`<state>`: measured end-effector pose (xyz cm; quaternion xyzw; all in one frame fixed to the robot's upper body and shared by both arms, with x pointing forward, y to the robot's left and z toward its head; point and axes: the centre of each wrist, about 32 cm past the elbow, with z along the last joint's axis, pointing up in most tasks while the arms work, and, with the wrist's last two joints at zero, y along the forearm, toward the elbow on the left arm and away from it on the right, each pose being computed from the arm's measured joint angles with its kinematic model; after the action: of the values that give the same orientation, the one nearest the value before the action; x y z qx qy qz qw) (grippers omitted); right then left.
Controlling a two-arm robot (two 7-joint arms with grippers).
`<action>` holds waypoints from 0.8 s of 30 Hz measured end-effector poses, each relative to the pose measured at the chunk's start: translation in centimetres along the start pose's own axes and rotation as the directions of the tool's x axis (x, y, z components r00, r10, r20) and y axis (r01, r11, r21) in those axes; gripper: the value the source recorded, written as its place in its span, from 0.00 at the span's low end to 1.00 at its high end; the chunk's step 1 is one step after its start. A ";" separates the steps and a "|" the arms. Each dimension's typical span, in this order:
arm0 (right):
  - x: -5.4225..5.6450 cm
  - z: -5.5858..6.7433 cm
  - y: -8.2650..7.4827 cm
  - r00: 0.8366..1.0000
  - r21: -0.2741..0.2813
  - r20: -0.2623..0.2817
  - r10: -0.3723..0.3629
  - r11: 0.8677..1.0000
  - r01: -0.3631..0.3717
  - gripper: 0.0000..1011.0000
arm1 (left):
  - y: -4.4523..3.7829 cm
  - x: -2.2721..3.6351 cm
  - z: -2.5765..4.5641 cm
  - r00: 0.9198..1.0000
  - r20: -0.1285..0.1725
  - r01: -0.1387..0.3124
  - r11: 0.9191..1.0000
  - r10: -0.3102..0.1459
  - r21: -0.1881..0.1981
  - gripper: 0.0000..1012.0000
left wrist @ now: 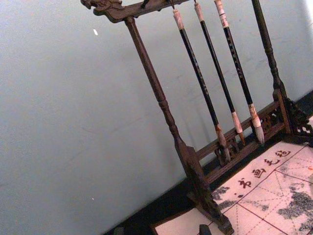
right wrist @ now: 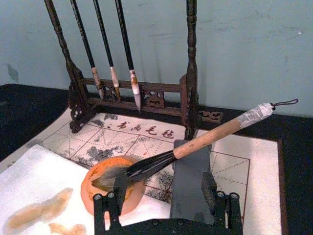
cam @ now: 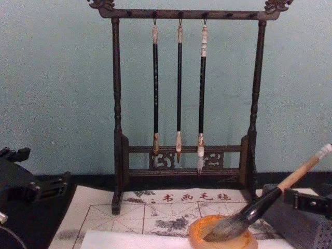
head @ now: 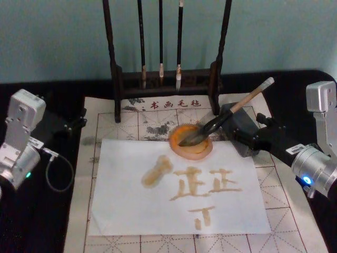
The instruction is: Pick up the brush from the inkstone, write on the paper, then place the brush back to its original position.
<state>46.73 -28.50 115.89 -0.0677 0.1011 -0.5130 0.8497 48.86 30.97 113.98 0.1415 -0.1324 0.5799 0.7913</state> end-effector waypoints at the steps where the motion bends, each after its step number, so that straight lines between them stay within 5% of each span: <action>1: 0.0 0.0 0.0 1.000 0.000 0.000 0.000 1.000 0.000 0.99 | 0.00 0.00 0.00 1.000 0.000 0.000 1.000 0.000 0.000 0.99; 24: 0.0 0.0 0.0 1.000 0.001 -0.004 -0.001 1.000 0.001 0.99 | 0.00 0.00 0.00 1.000 0.000 0.000 1.000 0.000 0.000 0.99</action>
<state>46.75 -28.52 115.92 -0.0662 0.1023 -0.5135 0.8494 48.86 30.97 113.98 0.1415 -0.1325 0.5799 0.7913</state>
